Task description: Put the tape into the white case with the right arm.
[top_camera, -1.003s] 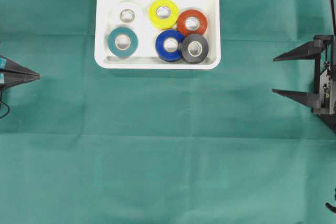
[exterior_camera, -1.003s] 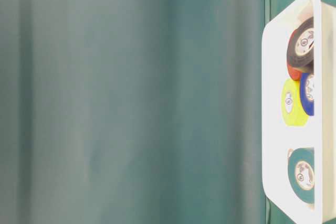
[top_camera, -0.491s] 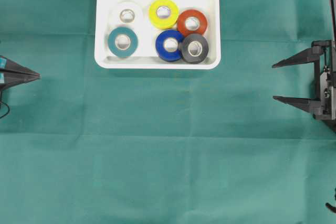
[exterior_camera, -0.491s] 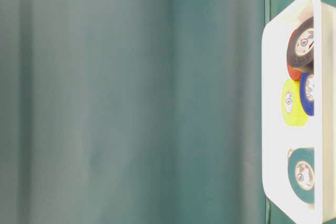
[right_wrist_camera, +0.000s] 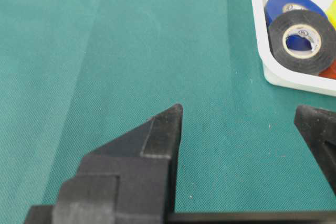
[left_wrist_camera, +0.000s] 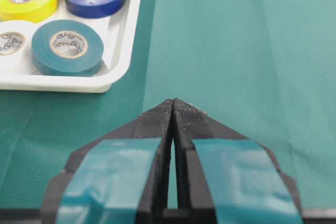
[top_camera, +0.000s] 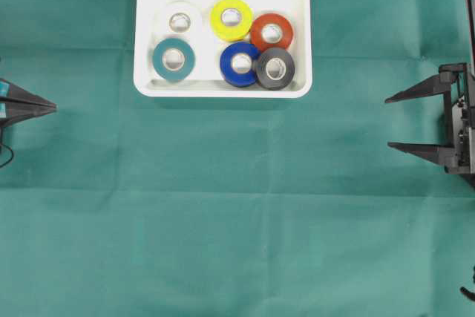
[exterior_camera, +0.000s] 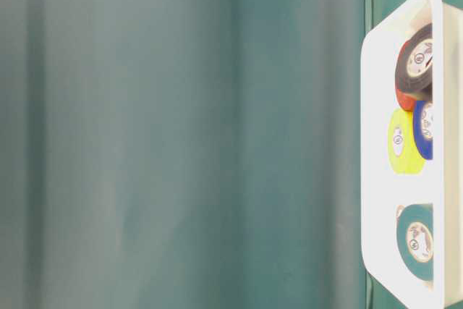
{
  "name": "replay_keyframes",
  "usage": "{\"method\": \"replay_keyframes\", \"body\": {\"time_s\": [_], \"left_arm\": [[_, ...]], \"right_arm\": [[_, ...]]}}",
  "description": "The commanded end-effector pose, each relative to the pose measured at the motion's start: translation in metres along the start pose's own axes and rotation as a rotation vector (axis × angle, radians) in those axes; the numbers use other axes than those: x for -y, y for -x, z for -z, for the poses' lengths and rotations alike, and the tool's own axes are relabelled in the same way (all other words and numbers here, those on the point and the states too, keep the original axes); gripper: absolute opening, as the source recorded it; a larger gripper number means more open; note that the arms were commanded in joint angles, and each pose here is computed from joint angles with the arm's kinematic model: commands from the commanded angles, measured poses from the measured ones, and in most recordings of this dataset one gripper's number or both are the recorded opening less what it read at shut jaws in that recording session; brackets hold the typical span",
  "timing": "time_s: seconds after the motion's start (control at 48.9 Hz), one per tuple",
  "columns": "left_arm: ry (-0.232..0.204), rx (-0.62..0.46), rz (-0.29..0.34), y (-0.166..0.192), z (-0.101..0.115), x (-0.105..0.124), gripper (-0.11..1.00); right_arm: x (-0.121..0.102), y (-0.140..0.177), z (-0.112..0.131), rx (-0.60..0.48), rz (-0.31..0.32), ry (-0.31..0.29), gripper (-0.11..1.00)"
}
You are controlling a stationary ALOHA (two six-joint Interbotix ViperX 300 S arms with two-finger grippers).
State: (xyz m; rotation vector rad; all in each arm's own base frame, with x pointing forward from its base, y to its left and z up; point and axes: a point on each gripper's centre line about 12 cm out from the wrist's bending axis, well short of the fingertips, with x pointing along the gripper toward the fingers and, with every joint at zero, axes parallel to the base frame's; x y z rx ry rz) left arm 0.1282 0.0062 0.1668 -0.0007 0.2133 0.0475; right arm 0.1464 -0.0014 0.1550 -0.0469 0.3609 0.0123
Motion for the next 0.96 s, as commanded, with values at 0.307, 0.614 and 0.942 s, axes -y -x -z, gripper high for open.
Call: {"method": "replay_keyframes", "body": {"time_s": [0.307, 0.614, 0.942], "left_arm": [[0.002, 0.012, -0.002, -0.0005, -0.0051, -0.0002, 0.00], [0.002, 0.011, -0.002, -0.0005, -0.0045, -0.0002, 0.00], [0.002, 0.012, -0.002, -0.0005, -0.0051, -0.0002, 0.00]], "right_arm": [[-0.0004, -0.0005, -0.0054, 0.015, -0.005, 0.003, 0.69], [0.0008, -0.0006, -0.0068, 0.016, 0.002, -0.002, 0.69], [0.0070, -0.0004, -0.0076, 0.016, 0.041, -0.021, 0.69]]}}
